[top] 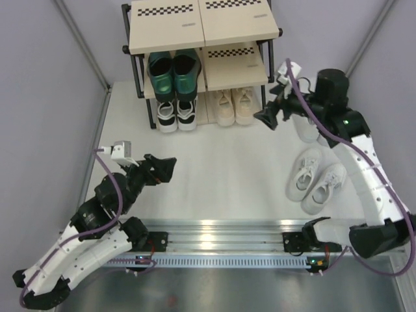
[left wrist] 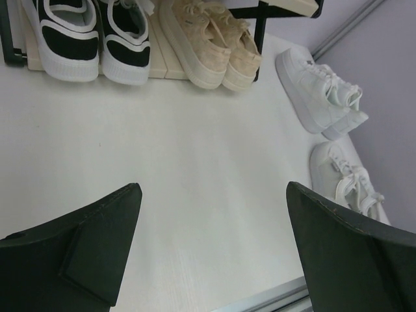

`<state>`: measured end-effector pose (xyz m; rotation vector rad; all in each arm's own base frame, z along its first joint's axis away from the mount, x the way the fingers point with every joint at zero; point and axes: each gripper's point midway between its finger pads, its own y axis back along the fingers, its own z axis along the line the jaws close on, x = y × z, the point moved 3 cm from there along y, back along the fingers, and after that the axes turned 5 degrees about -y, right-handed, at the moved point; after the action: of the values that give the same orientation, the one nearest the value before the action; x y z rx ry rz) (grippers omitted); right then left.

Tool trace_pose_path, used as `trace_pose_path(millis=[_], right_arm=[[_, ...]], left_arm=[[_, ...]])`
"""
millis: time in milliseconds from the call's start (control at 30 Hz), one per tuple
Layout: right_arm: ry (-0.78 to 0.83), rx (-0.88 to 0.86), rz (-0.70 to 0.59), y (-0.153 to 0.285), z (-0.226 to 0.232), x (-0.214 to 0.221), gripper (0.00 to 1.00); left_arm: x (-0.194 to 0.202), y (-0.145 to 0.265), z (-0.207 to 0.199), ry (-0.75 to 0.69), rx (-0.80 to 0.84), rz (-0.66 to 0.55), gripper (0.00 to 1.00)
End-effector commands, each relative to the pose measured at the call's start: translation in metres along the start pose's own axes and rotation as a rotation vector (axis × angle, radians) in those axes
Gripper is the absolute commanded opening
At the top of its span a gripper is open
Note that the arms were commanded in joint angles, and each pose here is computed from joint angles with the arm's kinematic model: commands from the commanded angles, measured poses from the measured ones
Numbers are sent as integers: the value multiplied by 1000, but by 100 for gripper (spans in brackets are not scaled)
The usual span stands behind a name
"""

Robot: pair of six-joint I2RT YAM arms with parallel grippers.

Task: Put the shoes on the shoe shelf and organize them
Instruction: Adjust the shoe at the shoe shelf.

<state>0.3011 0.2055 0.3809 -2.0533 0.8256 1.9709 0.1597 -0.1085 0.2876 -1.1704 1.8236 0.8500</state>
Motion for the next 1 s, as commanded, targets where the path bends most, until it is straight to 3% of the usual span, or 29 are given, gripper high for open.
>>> trace_pose_path(millis=[0,167,300,433,633,733,867,967], right_arm=[[-39,102,65,58,-15,33,99],[-156,254,217,120,-21,111,99],[-234,351,318,150,-22,169,99],[-295,402,346,160,-22,193,99],[-334,421,424,170,-27,210,99],[-342,417,436,170,-25,214,99],[-380,407,399,163,-20,221,99],[-392,406,356,159,-19,221,99]], left_arm=[[-4,-7,-8,-82,21,13,98],[14,-21,-5,-122,-14,83,98],[7,-23,-3,-117,-50,60,98],[-5,-30,-11,-131,-56,47,98],[8,-47,-17,-180,-64,125,98],[-12,-53,-11,-239,-144,69,98],[-80,-60,-27,-270,-195,-56,97],[-98,-82,-30,-313,-228,-44,92]])
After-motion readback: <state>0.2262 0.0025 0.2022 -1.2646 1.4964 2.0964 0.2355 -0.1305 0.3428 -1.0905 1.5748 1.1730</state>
